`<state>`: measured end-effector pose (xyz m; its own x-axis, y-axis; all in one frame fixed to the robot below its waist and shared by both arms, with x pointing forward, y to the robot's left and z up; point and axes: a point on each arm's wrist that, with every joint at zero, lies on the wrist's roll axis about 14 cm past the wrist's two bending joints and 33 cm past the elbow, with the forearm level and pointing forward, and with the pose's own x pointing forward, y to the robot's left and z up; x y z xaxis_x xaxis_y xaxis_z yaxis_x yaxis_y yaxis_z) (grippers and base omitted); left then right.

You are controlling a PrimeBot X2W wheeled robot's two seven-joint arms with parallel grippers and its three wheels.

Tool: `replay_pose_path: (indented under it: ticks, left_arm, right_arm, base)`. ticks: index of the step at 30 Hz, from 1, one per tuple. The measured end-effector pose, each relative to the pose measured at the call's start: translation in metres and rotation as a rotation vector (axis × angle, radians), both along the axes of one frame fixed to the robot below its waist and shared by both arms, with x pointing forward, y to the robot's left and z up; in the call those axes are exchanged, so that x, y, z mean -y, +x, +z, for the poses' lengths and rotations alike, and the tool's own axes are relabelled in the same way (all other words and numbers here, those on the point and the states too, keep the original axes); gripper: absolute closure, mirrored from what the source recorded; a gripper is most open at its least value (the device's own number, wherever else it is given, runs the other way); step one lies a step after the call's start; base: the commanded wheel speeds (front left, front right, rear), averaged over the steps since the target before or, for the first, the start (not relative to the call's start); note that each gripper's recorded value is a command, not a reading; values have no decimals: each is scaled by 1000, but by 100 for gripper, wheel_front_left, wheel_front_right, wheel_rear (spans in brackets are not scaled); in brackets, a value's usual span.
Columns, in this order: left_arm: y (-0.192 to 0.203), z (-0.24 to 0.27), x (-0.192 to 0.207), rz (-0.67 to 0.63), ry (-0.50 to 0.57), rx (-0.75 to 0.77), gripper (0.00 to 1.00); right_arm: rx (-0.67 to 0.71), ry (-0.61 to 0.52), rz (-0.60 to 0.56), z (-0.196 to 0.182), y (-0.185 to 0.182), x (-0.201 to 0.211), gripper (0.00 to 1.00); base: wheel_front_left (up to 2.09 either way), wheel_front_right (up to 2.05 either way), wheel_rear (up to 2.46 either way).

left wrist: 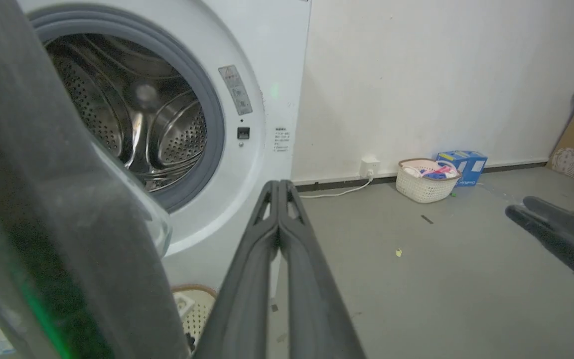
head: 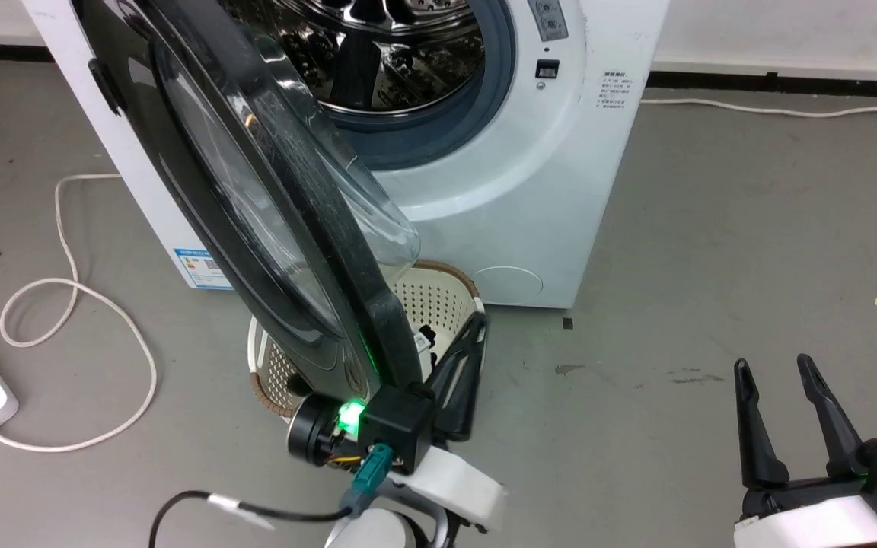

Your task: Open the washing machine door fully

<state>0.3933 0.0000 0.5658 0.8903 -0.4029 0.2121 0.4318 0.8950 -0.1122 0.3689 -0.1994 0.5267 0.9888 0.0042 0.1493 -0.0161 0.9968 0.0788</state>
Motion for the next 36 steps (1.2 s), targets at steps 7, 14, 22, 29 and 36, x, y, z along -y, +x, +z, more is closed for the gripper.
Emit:
replay_pose_path:
  ticks: [7,14,22,29,36]
  left_arm:
    - [13,-39,-18,68,44,-105,100]
    - [9,-43,-36,123,47,-117,100]
    - [-14,-47,-75,234,33,-131,100]
    - [-40,-54,-126,363,46,-142,100]
    - [-58,-48,-209,611,55,-129,100]
  right_arm:
    - [-9,2,9,-3,3,-3,0]
    - [2,7,59,0,7,-19,0]
    - [28,12,153,9,14,-51,0]
    - [28,14,273,9,19,-92,0]
    - [17,21,394,5,28,-134,0]
  base:
    - [0,0,0]
    - [0,0,0]
    - [0,0,0]
    - [0,0,0]
    - [0,0,0]
